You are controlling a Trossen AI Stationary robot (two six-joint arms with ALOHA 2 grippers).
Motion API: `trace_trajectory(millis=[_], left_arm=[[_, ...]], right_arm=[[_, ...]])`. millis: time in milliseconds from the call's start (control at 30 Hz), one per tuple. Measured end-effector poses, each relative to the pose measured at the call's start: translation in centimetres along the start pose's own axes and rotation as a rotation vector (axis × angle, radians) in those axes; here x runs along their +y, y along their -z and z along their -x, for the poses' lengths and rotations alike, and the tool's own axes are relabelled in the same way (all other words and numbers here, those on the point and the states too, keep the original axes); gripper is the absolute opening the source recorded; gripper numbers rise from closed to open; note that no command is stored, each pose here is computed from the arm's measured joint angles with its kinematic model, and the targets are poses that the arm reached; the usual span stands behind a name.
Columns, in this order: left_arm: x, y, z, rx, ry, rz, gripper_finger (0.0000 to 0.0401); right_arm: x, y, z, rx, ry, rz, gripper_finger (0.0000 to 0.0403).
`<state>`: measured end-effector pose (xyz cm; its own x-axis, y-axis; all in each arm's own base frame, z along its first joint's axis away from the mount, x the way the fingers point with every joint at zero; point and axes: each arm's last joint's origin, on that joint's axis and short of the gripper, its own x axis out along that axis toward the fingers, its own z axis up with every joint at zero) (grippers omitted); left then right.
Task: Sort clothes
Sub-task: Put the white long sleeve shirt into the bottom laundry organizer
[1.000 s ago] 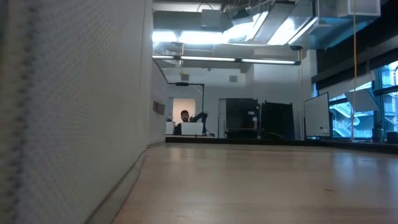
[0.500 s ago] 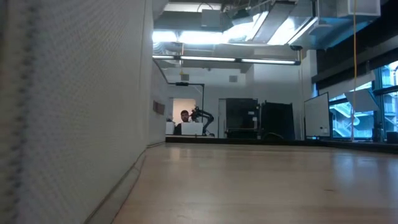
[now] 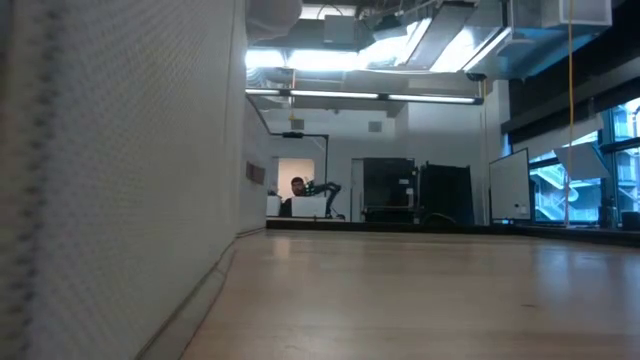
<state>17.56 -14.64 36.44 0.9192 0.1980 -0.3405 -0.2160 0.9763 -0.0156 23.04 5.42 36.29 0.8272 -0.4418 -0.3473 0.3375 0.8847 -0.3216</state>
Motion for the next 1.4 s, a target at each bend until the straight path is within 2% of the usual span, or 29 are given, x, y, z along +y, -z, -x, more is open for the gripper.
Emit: trace_trajectory(millis=[167,333,467,533,633,867,967,1100,1267,1400], left_arm=[[-0.6,3.8,0.0,0.023,-0.041,-0.026,0.0053],[-0.4,5.6,-0.6,0.047,-0.064,-0.052,0.0054],[-0.2,5.7,-0.8,0.054,-0.074,-0.021,0.0058],[-0.2,5.7,-0.8,0.056,-0.072,-0.006,0.007],[-0.2,5.8,-0.8,0.073,-0.055,0.013,0.0104],[0.0,5.1,-0.7,0.132,0.021,0.058,0.0204],[0.5,4.3,0.1,0.135,0.076,0.054,0.0232],[1.7,3.6,1.9,0.112,0.132,0.046,0.0245],[3.0,3.5,4.0,0.124,0.193,0.099,0.0244],[3.7,3.3,4.9,0.108,0.222,0.085,0.0245]], right_arm=[[1.0,1.6,-1.1,-0.014,-0.004,-0.012,0.0248],[1.6,2.5,-1.5,-0.014,-0.054,-0.012,0.0248],[1.6,2.6,-1.5,-0.006,-0.062,-0.011,0.0248],[1.7,2.7,-1.5,0.005,-0.109,-0.022,0.0248],[1.9,2.7,-1.5,0.007,-0.165,-0.022,0.0248],[2.0,2.5,-1.6,-0.009,-0.151,-0.031,0.0248],[2.0,2.5,-1.6,-0.009,-0.151,-0.033,0.0248],[2.0,2.5,-1.6,-0.009,-0.156,-0.033,0.0248],[2.1,2.5,-1.6,-0.008,-0.203,-0.039,0.0248],[2.1,2.5,-1.6,-0.013,-0.213,-0.036,0.0248]])
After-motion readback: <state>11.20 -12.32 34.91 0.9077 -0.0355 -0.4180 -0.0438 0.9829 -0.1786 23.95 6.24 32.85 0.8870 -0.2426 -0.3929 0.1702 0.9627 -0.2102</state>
